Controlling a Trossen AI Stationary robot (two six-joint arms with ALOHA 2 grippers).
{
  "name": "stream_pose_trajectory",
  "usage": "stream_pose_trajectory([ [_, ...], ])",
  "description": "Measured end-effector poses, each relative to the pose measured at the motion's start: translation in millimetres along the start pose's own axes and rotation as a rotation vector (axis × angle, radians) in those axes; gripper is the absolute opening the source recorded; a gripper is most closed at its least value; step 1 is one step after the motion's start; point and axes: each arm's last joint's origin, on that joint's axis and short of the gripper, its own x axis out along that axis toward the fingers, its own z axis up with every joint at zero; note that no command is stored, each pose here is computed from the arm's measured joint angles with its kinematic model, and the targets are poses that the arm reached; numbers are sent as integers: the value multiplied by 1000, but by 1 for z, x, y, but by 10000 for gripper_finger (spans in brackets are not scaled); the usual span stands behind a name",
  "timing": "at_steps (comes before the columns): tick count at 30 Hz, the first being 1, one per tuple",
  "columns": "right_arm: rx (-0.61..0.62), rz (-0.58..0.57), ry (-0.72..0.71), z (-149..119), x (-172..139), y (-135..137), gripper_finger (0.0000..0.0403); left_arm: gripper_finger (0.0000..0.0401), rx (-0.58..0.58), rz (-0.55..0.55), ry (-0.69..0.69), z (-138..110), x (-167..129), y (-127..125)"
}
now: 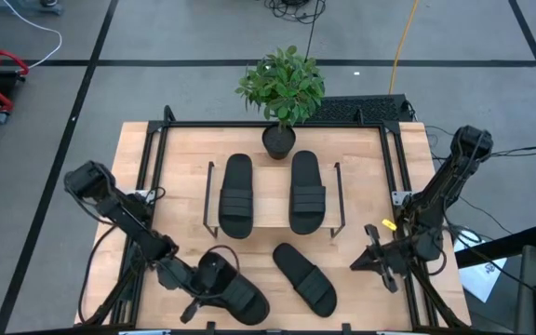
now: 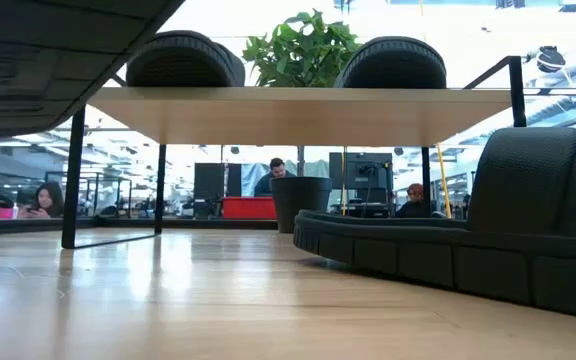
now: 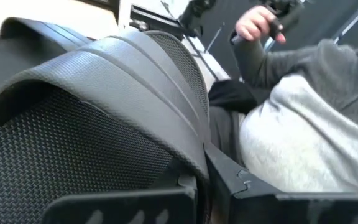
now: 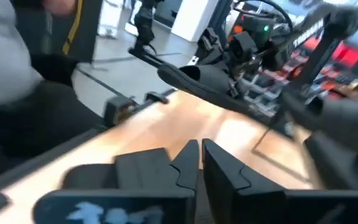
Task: Pick and place slides into the shelf
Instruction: Put the left black slide under the shelf
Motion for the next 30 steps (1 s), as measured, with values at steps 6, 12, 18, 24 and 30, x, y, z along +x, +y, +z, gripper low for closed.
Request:
stream_pose_trajectory([
  [6,-133,-135,44,33,28,6,83,3,-92,43,-48,11,0,7],
  [12,-194,-235,203,44,66,15,144,2,-154,59,-66,20,11,9],
  [18,-174,-271,254,45,95,18,161,1,-177,78,4,20,31,4],
  [24,-186,-228,273,42,118,22,162,1,-198,102,15,24,54,7],
  [30,-190,-164,263,45,137,28,162,1,-242,131,55,30,78,18],
])
